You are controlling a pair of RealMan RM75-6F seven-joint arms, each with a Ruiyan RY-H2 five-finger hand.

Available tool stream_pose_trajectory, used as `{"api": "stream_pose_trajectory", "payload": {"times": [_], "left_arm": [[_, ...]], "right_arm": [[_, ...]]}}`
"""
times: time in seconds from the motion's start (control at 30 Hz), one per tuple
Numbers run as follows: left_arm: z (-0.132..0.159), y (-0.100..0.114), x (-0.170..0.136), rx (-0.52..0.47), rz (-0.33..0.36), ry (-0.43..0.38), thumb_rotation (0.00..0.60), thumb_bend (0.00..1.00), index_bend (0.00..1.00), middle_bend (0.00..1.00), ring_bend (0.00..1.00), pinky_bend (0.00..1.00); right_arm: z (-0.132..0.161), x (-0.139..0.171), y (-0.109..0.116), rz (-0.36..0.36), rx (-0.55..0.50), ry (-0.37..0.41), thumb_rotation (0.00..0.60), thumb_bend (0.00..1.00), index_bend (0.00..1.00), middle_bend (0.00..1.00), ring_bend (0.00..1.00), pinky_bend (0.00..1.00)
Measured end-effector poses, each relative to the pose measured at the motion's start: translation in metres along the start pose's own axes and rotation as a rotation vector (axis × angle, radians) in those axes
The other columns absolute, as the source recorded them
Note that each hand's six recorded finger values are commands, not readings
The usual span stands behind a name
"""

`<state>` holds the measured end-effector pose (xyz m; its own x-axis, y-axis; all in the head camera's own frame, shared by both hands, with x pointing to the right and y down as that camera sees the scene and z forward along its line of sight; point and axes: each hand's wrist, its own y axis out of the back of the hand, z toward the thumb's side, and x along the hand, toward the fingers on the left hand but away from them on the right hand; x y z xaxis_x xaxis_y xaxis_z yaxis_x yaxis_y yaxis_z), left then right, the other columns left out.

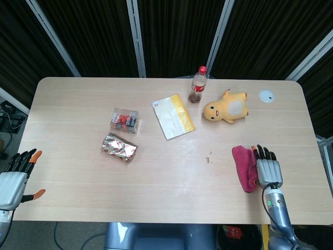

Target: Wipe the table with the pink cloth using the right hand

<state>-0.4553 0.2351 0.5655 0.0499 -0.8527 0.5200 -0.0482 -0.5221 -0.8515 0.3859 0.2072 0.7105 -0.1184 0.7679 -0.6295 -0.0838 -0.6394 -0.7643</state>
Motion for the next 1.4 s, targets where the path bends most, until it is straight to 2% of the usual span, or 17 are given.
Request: {"api": "stream_pose_trajectory", "payload": {"times": [0.37,0.6,0.7,0.87,0.93,1.17,1.4], "left_arm": [[0.001,-0.001,0.000,-0.021,-0.017,-0.005,0.600,0.00,0.00,0.00,0.00,0.00],[0.001,-0.001,0.000,-0.027,-0.022,-0.002,0.600,0.00,0.00,0.00,0.00,0.00],[0.001,-0.002,0.000,-0.030,-0.025,0.000,0.600,0.00,0.00,0.00,0.00,0.00],[0.002,-0.001,0.000,-0.034,-0.024,0.001,0.600,0.00,0.00,0.00,0.00,0.00],[0.002,-0.001,0.000,-0.035,-0.023,0.000,0.600,0.00,0.00,0.00,0.00,0.00],[0.003,0.000,0.000,-0.047,-0.014,-0.002,0.600,0.00,0.00,0.00,0.00,0.00],[0.003,0.001,-0.001,-0.054,-0.010,-0.006,0.600,0.00,0.00,0.00,0.00,0.00]], "right_arm": [[0.005,-0.027,-0.004,0.066,0.034,-0.039,0.600,0.02,0.12,0.00,0.00,0.12],[0.006,-0.031,-0.004,0.061,0.047,-0.038,0.600,0.16,0.26,0.13,0.01,0.28],[0.004,-0.032,-0.004,0.058,0.047,-0.041,0.600,0.21,0.34,0.21,0.09,0.36],[0.008,-0.032,-0.002,0.024,0.028,-0.014,0.600,0.30,0.58,0.52,0.42,0.60],[0.011,-0.031,0.000,0.004,0.016,0.007,0.600,0.31,0.64,0.58,0.49,0.65],[0.028,-0.027,0.004,-0.041,-0.056,0.062,0.600,0.35,0.72,0.63,0.54,0.71],[0.062,-0.022,0.008,-0.053,-0.139,0.113,0.600,0.36,0.73,0.64,0.54,0.71]]}}
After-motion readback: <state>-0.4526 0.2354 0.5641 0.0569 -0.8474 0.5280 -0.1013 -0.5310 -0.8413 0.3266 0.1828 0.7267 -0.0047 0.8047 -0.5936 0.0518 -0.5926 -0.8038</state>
